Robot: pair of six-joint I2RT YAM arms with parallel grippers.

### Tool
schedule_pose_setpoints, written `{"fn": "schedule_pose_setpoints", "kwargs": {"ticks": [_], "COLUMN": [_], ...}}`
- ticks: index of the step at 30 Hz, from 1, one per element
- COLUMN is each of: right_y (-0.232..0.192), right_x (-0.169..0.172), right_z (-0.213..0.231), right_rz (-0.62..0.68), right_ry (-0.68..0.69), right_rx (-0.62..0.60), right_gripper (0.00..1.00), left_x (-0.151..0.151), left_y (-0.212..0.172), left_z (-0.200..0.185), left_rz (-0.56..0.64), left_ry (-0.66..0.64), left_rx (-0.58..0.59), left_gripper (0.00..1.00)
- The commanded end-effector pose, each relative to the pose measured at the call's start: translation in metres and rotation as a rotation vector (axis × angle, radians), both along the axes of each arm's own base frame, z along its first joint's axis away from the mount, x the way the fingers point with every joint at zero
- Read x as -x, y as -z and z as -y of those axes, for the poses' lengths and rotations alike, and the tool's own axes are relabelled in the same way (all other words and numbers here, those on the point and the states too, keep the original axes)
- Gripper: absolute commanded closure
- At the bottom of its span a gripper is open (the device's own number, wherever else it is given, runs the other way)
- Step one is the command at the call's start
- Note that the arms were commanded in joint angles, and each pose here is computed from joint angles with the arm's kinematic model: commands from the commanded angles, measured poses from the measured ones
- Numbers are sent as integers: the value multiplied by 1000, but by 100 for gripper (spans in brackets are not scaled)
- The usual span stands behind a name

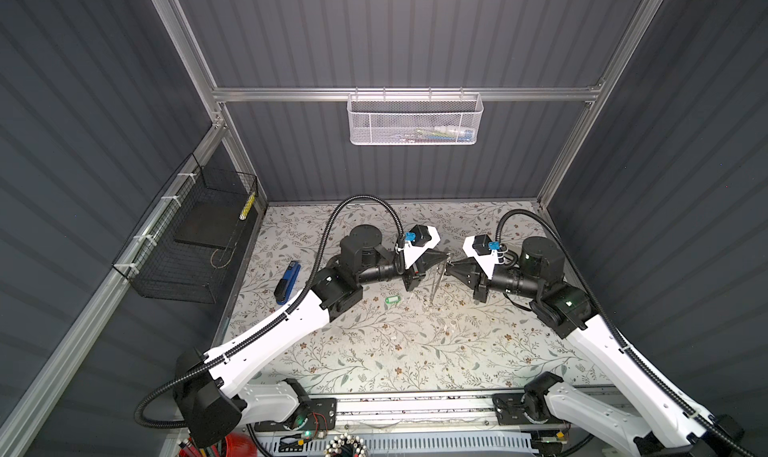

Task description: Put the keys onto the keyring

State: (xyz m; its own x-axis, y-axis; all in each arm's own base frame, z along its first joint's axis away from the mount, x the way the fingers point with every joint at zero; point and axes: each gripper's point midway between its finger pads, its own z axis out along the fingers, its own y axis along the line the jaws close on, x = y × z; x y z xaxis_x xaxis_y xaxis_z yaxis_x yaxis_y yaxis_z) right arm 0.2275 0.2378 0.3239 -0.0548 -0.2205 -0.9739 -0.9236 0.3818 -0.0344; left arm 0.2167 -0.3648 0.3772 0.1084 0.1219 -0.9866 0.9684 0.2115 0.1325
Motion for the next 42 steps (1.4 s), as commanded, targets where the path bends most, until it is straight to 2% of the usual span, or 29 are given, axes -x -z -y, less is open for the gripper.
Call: {"fn": "schedule_pose_setpoints", "kwargs": {"ticks": [1, 12, 18, 19, 21, 25, 30, 35, 42], "right_y": [-2, -17, -8, -7, -4, -3, -17, -32, -45], "right_x": [6, 11, 12, 13, 15, 19, 29, 27, 12], "right_z": [-5, -12, -8, -5, 1, 15, 29, 36, 30], "right_rz": [-21, 10, 0, 2, 13, 46, 130, 180, 184], "right_ry": [-48, -114, -99, -86, -61, -2, 36, 67, 71], "right_rx": [4, -23, 17, 27, 52, 90, 74, 55, 39], "right_gripper": [97, 94, 84, 79, 64, 56, 54, 62, 73], "left_x": [7, 8, 10, 11, 12, 14, 20, 26, 31], "left_y": [-25, -16, -17, -17, -18, -19, -20, -18, -15], "left_z": [-5, -2, -4, -4, -5, -6, -4, -1, 2], "left_rz": [37, 13, 18, 20, 25, 35, 38, 30, 14], "left_ry": [5, 13, 18, 19, 20, 34, 68, 109, 155], "left_rx": [79, 80, 81, 80, 80, 76, 81, 80, 65], "left_gripper": [100, 100, 100, 100, 100, 100, 100, 100, 100]}}
